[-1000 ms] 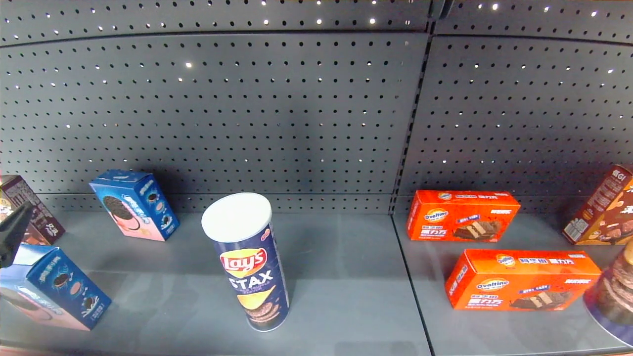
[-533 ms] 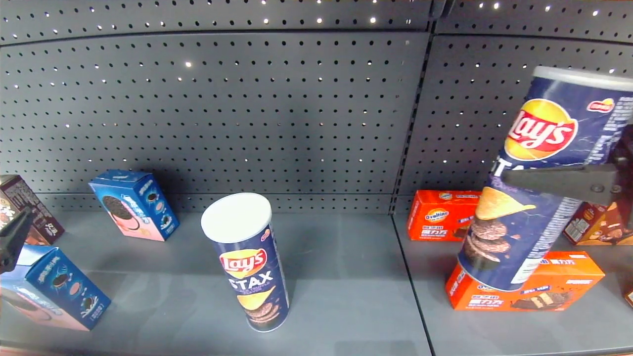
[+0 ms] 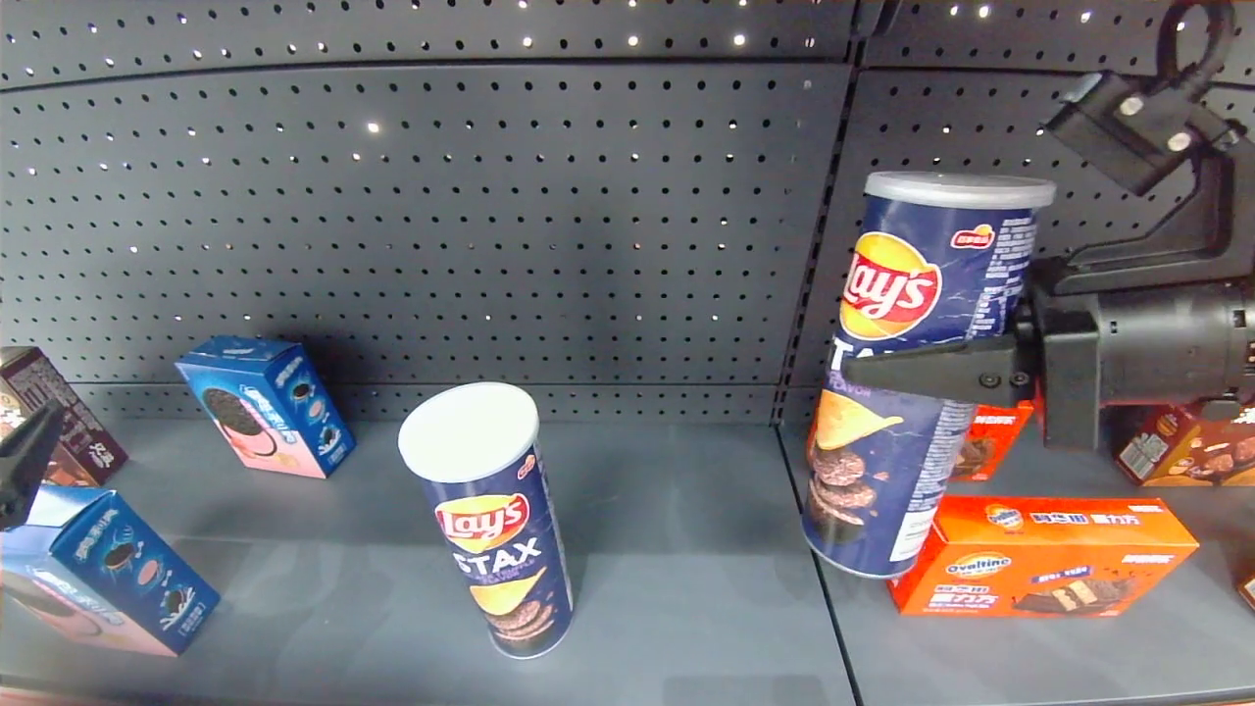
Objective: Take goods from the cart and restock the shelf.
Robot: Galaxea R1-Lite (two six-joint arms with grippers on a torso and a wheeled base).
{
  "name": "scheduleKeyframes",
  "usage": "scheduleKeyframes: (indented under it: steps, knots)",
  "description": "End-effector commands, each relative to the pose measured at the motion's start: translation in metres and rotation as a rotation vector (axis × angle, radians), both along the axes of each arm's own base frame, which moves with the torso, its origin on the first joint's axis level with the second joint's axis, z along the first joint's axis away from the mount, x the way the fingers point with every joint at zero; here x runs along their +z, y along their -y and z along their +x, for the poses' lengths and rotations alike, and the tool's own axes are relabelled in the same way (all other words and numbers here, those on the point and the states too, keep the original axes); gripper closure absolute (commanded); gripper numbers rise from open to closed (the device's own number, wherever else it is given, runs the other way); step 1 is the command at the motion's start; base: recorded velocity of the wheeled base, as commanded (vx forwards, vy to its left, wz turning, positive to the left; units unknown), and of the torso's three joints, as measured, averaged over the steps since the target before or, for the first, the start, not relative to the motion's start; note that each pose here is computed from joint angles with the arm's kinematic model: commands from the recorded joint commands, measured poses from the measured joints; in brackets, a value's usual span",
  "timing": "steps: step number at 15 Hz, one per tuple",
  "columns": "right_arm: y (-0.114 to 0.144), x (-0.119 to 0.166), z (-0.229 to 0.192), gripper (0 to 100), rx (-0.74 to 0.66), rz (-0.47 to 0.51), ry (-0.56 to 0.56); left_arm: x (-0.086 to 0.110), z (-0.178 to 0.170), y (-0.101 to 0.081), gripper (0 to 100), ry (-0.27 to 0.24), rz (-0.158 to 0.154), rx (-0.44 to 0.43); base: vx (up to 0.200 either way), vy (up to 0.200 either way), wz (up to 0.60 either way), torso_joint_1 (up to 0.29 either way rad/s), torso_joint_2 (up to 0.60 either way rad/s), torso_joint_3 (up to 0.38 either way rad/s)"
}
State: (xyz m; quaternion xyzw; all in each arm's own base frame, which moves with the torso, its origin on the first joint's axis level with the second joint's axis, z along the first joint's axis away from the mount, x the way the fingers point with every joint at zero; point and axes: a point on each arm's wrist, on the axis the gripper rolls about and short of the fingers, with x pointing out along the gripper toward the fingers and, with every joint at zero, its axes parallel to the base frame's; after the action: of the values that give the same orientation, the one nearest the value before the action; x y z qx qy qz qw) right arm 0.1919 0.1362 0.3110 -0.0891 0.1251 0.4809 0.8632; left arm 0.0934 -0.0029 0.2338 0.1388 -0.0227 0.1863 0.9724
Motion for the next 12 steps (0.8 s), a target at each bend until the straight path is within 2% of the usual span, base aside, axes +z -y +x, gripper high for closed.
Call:
scheduleKeyframes:
  steps: [1,4,7,10,12]
  knots:
    - [-0.018,-0.007,0.010,100,0.036,-0.016,-0.016,0.002,-0.001,0.000,0,0.012,0.009,0.002,0.000,0.000,0.00,0.000,0.00,0.000]
    - [-0.039,-0.018,0.031,100,0.025,-0.007,0.013,0.006,-0.007,-0.001,0,0.034,0.041,0.007,0.000,0.000,0.00,0.000,0.00,0.000]
    - [-0.064,-0.028,0.053,100,0.016,0.019,0.066,0.006,-0.008,-0.001,0,0.039,0.042,0.005,0.000,0.000,0.00,0.000,0.00,0.000]
    - [-0.088,-0.034,0.062,100,0.055,0.019,0.062,0.007,-0.009,-0.001,0,0.043,0.041,0.007,0.000,0.000,0.00,0.000,0.00,0.000]
    - [-0.103,-0.034,0.067,100,0.084,0.051,0.098,0.009,-0.011,-0.002,0,0.057,0.039,0.009,0.000,0.000,0.00,0.000,0.00,0.000]
